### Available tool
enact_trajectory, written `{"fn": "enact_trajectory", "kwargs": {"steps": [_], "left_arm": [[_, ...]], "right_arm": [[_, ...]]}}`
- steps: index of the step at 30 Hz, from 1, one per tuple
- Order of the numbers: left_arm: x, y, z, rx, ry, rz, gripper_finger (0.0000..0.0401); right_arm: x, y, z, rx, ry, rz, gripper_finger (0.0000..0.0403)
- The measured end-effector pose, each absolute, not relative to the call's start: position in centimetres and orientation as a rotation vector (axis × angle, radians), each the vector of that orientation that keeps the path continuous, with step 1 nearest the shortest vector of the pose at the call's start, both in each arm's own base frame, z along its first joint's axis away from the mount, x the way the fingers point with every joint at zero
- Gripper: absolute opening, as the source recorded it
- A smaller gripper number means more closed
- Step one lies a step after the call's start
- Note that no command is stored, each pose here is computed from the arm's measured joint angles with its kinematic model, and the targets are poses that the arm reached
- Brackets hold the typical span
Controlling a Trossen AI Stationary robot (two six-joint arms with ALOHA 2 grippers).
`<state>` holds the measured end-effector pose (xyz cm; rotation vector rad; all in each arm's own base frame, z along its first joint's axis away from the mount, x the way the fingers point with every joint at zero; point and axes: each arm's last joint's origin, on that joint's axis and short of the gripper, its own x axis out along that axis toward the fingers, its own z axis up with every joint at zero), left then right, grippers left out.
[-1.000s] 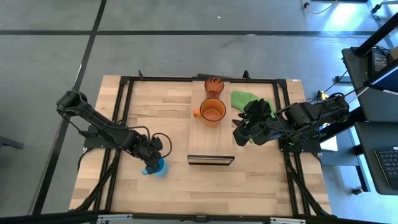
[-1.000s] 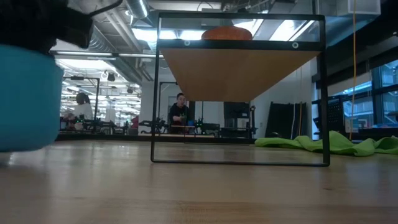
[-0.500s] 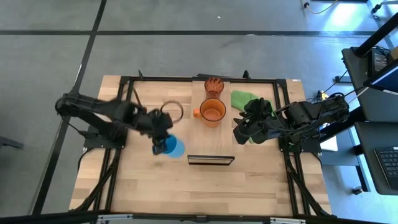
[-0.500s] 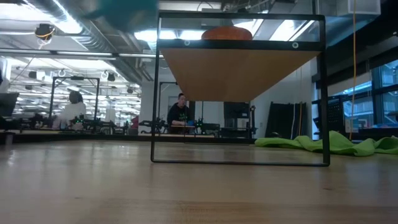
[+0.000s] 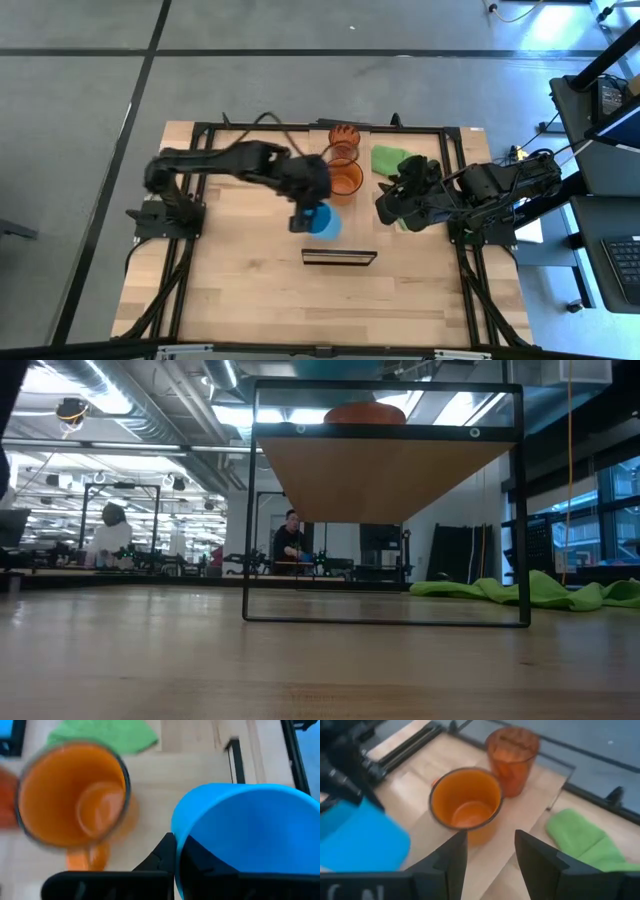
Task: Stack small to large cups/mugs on shelf
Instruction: Put the blue mug on the shelf
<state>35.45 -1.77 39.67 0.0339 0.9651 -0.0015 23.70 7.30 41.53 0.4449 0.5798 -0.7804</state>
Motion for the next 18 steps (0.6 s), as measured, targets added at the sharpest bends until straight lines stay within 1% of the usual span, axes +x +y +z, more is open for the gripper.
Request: {"fn": "enact_trajectory", "kwargs": {"steps": [3,9,12,18], "left_arm": [[37.3,-1.4,39.7,0.066,0.962,-0.024,0.0001],[39.3,-1.2,38.8,0.113,1.046,-0.051,0.0001],[40.1,-1.2,38.2,0.131,1.058,-0.064,0.0001],[40.7,-1.3,37.8,0.129,1.042,-0.065,0.0001]], "right_arm": [[23.4,7.1,41.5,0.455,0.537,-0.845,0.0165],[22.8,6.6,41.4,0.494,0.454,-0.963,0.0165],[22.7,6.5,41.4,0.513,0.414,-0.989,0.0165],[22.7,6.5,41.4,0.513,0.411,-0.991,0.0165]]}}
